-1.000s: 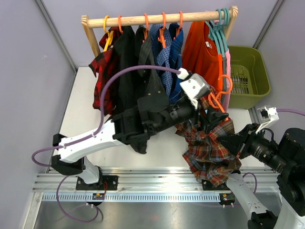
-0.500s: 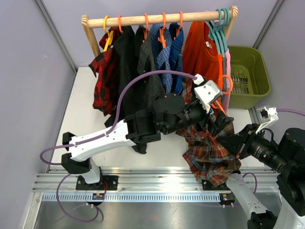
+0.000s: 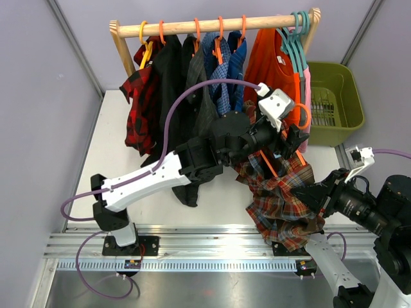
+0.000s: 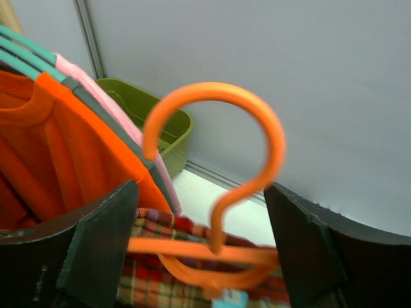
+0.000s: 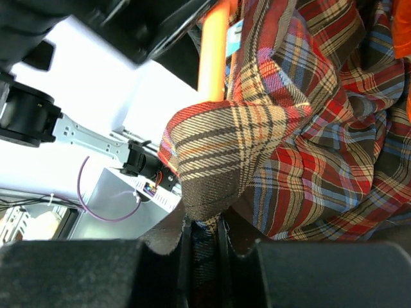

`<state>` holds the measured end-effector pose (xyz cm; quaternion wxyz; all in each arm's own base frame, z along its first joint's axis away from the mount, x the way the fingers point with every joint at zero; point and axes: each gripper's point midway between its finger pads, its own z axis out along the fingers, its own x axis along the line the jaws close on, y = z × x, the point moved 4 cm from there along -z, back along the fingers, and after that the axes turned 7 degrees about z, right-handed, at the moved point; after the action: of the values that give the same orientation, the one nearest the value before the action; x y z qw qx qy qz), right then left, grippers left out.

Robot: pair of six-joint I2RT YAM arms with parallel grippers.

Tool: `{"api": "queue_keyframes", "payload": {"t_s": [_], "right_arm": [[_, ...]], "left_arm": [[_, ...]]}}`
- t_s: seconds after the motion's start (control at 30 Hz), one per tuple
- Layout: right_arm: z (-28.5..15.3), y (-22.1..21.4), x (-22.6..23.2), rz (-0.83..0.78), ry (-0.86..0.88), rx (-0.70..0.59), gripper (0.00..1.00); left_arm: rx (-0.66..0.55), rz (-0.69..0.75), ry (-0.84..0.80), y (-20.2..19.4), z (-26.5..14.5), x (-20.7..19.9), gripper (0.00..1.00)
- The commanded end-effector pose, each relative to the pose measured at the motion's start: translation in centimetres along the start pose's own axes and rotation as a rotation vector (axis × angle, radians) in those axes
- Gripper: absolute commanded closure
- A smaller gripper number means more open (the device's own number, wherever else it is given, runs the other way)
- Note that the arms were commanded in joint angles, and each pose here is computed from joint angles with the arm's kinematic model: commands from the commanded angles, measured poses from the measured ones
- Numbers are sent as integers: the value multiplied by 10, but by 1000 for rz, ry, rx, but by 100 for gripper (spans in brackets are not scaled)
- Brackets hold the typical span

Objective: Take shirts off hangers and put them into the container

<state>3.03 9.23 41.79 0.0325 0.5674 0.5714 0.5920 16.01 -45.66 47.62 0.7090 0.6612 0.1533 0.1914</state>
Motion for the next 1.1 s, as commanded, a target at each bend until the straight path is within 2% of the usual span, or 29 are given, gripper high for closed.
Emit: {"api": "queue_keyframes", "payload": {"t_s": [0.0,0.03,0.1,0.13,0.2,0.23,0.3,0.33,0.5,0.53,0.57,0.63,0.73,0.83,0.97,1.0,1.03,1.07], "right_arm": [[-7,3,18,-54,103,-22,100],[-7,3,17,-53,102,-21,100],[-5,3,16,-54,99,-20,100],[-5,3,16,-55,98,-20,100],[-4,5,14,-53,82,-29,100],[-4,5,13,-54,76,-29,100],[-2,6,10,-50,65,-30,100],[-1,6,9,-48,58,-28,100],[-3,15,4,-61,-6,-67,100],[-2,16,3,-60,-13,-68,93],[-3,18,4,-63,-14,-72,81],[-2,20,5,-64,-12,-71,50],[-1,22,6,-61,-10,-70,30],[0,24,7,-57,-8,-67,24],[2,23,6,-53,-2,-56,25],[4,22,5,-54,-1,-51,30],[4,21,4,-52,-3,-49,30],[5,20,3,-48,1,-46,41]], "left_arm": [[-67,-49,-24,17,10,4,25],[-77,-56,-45,21,10,3,38],[-62,-76,-71,19,14,0,48],[-74,-84,-94,26,13,-3,58],[-49,-101,-112,23,15,-7,69],[-49,-107,-124,24,14,-9,79],[-54,-122,-134,29,8,-9,90],[-56,-130,-140,31,6,-11,100],[-55,-101,-112,42,-12,-4,100],[-61,-90,-75,47,-17,2,100],[-44,-57,-48,44,-19,7,100],[-39,-7,56,48,-27,25,100],[-28,54,217,51,-35,55,100],[-37,51,302,61,-47,85,100],[-74,47,389,79,-64,112,100],[-89,45,412,87,-69,118,100],[-102,42,421,92,-71,120,100],[-107,40,430,96,-75,122,100]]}}
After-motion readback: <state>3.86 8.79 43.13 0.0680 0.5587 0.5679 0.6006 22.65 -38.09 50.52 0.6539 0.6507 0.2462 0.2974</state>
